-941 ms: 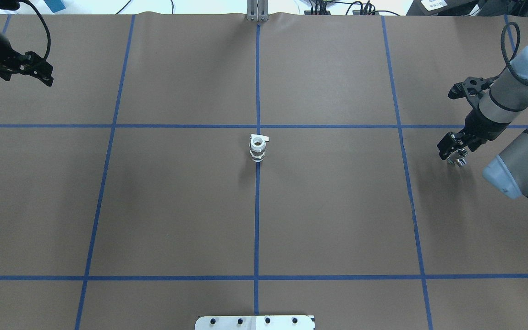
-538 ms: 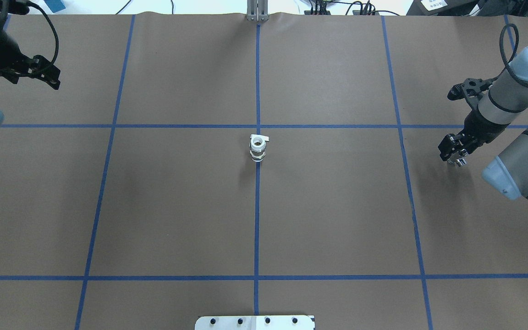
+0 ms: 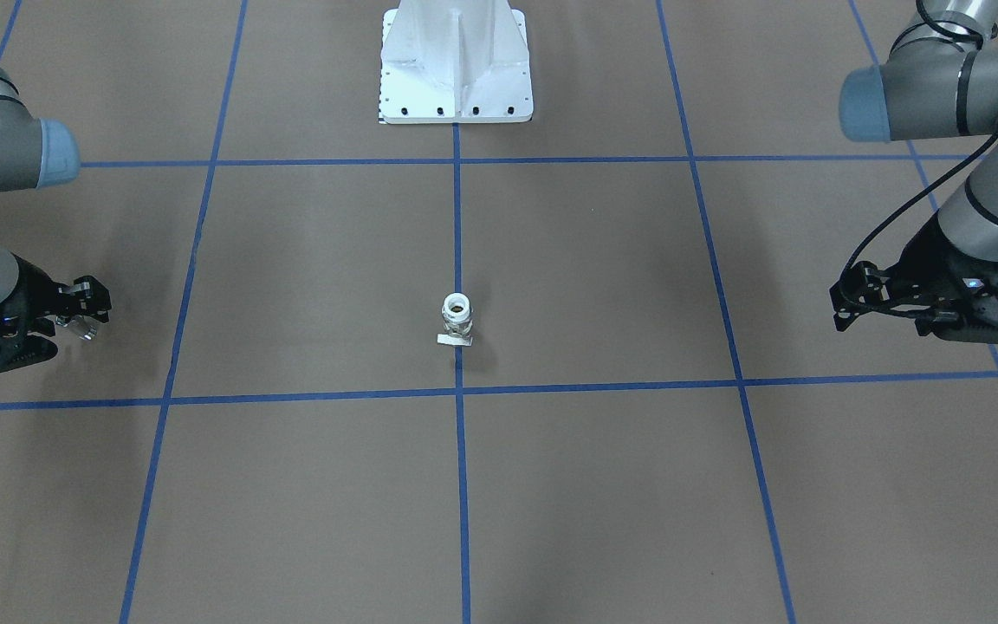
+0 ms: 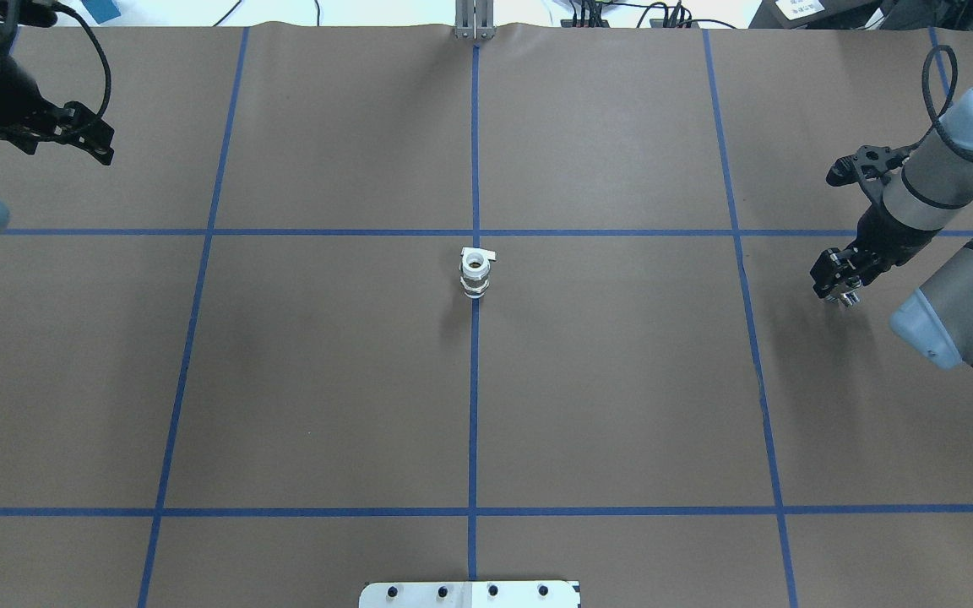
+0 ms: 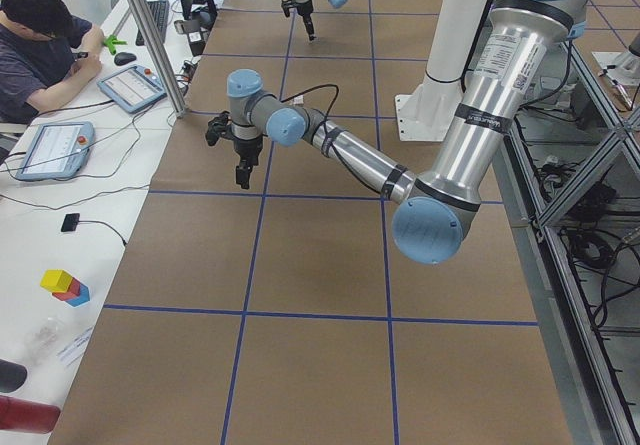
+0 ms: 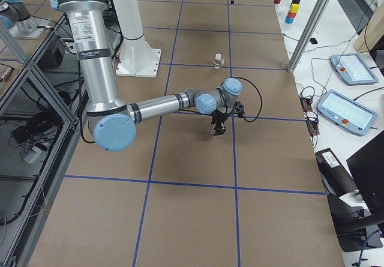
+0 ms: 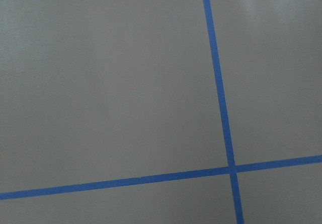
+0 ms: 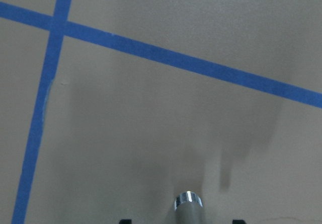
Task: Assemble PPR valve and pipe with both arms
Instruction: 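Lift the silver valve fitting with the right gripper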
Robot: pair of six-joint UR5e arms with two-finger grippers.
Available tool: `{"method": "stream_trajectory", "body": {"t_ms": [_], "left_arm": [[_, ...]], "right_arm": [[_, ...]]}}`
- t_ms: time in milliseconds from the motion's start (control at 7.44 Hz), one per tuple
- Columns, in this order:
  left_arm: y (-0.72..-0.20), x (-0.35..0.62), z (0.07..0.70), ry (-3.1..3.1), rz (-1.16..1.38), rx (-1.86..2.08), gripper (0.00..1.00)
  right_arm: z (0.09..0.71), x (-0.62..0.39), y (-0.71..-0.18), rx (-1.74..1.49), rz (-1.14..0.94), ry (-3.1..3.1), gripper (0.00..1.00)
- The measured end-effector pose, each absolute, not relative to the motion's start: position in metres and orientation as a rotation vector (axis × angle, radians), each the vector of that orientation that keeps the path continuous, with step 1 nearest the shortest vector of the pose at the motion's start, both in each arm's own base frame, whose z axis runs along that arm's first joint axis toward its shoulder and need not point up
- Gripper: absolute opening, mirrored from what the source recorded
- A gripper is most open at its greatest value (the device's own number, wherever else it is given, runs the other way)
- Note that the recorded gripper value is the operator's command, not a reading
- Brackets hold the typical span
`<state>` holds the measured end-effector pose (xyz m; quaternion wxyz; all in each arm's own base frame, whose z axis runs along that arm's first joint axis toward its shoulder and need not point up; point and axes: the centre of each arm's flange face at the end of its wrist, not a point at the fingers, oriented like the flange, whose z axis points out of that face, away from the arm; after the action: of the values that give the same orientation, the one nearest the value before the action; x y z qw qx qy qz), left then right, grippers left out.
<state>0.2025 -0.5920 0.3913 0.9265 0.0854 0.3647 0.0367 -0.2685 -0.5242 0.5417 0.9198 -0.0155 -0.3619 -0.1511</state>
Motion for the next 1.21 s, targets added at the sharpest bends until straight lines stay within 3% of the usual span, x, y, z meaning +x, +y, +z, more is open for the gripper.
{"method": "stream_trajectory", "body": {"t_ms": [672, 1076, 1210], "left_arm": [[-0.590, 0.214, 0.388, 0.751, 0.091, 0.171, 1.00], [-0.591, 0.215, 0.386, 0.752, 0.092, 0.173, 1.00], [-0.591, 0.215, 0.385, 0.753, 0.092, 0.174, 1.00]], "right_arm": [[0.544, -0.269, -0.524, -0.034, -0.312, -0.741, 0.60], [0.544, -0.269, -0.524, -0.034, -0.313, -0.740, 0.45], [0.545, -0.269, -0.524, -0.033, -0.314, -0.738, 0.36]]}}
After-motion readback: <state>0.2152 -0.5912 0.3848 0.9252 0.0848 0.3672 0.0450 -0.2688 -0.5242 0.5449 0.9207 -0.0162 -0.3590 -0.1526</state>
